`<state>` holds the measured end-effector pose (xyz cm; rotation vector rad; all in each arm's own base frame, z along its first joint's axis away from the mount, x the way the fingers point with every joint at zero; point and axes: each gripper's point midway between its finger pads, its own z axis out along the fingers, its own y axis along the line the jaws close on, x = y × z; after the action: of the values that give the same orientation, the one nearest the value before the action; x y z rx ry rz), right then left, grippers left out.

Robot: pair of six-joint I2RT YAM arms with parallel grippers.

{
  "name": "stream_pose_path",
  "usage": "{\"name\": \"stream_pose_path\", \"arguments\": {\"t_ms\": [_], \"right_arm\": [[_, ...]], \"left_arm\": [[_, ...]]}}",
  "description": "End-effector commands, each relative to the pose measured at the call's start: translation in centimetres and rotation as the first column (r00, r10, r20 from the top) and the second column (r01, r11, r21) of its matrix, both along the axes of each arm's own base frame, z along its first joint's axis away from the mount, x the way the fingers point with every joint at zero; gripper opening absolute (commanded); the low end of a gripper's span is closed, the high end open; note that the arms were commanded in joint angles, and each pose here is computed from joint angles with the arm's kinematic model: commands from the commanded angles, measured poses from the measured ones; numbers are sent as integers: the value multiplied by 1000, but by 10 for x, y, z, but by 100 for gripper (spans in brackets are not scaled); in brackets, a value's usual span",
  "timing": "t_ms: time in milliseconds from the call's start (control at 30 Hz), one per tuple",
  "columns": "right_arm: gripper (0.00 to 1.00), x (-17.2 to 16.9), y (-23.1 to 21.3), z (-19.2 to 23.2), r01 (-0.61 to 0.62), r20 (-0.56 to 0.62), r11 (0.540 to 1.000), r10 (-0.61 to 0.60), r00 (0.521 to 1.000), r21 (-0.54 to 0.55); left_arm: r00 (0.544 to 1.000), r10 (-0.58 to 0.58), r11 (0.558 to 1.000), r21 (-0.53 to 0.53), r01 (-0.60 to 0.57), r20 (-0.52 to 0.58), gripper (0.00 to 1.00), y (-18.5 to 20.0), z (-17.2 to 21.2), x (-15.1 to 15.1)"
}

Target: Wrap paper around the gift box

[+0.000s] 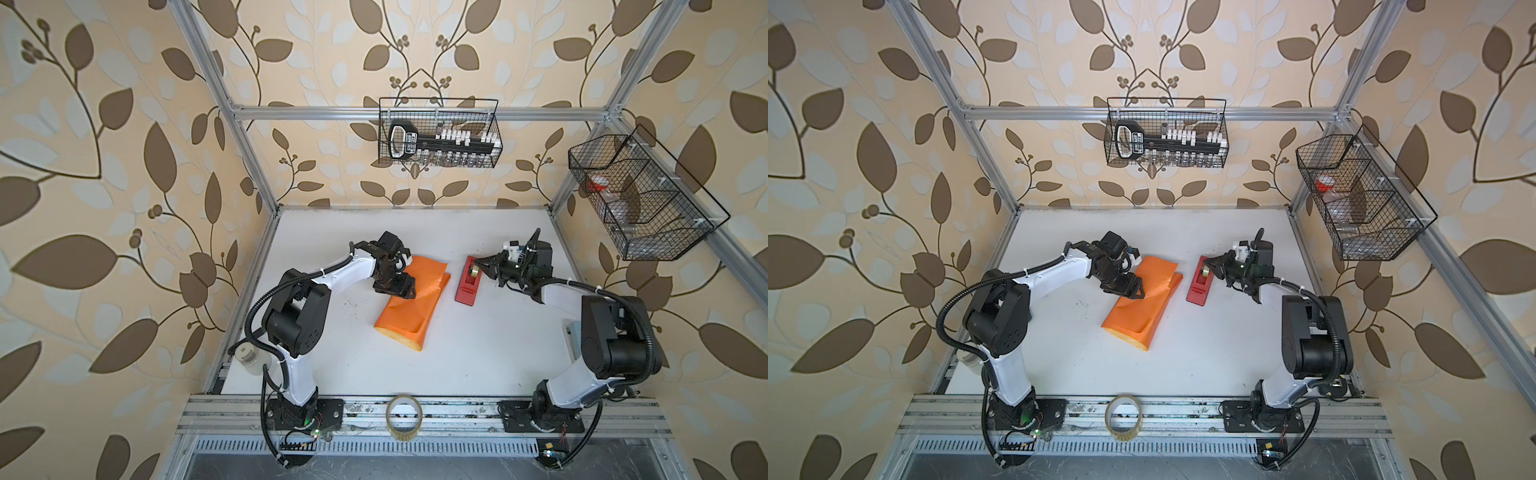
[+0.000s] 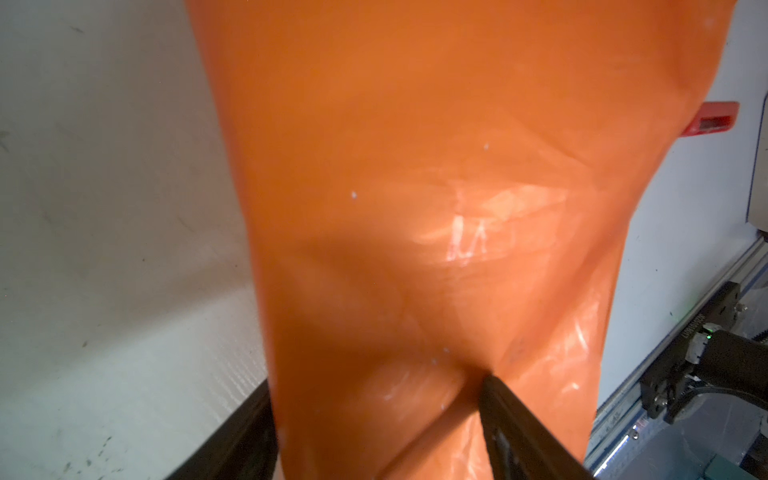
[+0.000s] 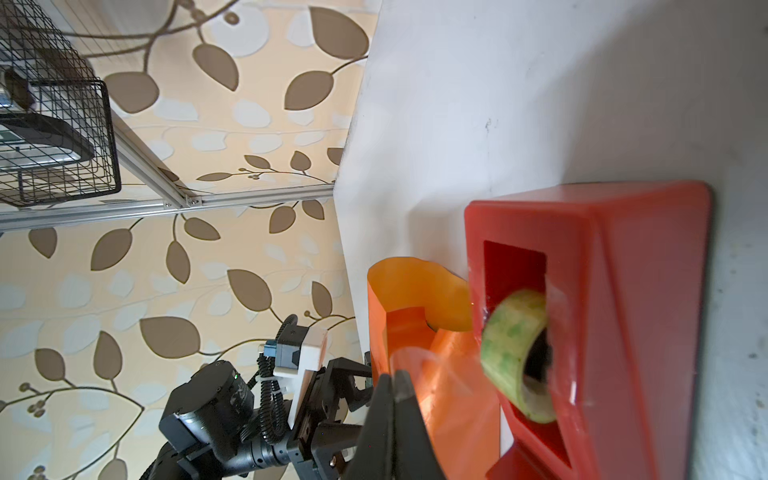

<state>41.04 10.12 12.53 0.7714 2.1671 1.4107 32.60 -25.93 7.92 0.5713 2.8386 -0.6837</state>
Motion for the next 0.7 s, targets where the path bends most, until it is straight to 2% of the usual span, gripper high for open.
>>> {"name": "stream_pose_path", "arguments": {"t_ms": [0,200,300,467,533,667], "right_arm": [[0,3,1,5,4,16,1000,-5,1000,6],[0,5,4,56,12,105,1000,-14,994,16],[0,2,5,44,6,85,1000,-4,996,-23],[0,-5,11,5,-4,15,1000,4,1000,-10],[0,-5,11,6,2,13,1000,-2,1000,-9],[0,-3,15,34,-11,57,1000,12,998,-16]], "left_arm": [[999,-17,998,53,20,-42,75,7,-13,-14],[999,-18,999,51,20,-41,75,5,-11,-14],[999,-18,998,56,20,-40,75,6,-13,-14],[999,-20,999,50,22,-36,75,6,-11,-15],[999,-19,998,55,20,-35,75,6,-12,-14],[999,-17,999,44,19,-40,75,5,-10,-15]]}}
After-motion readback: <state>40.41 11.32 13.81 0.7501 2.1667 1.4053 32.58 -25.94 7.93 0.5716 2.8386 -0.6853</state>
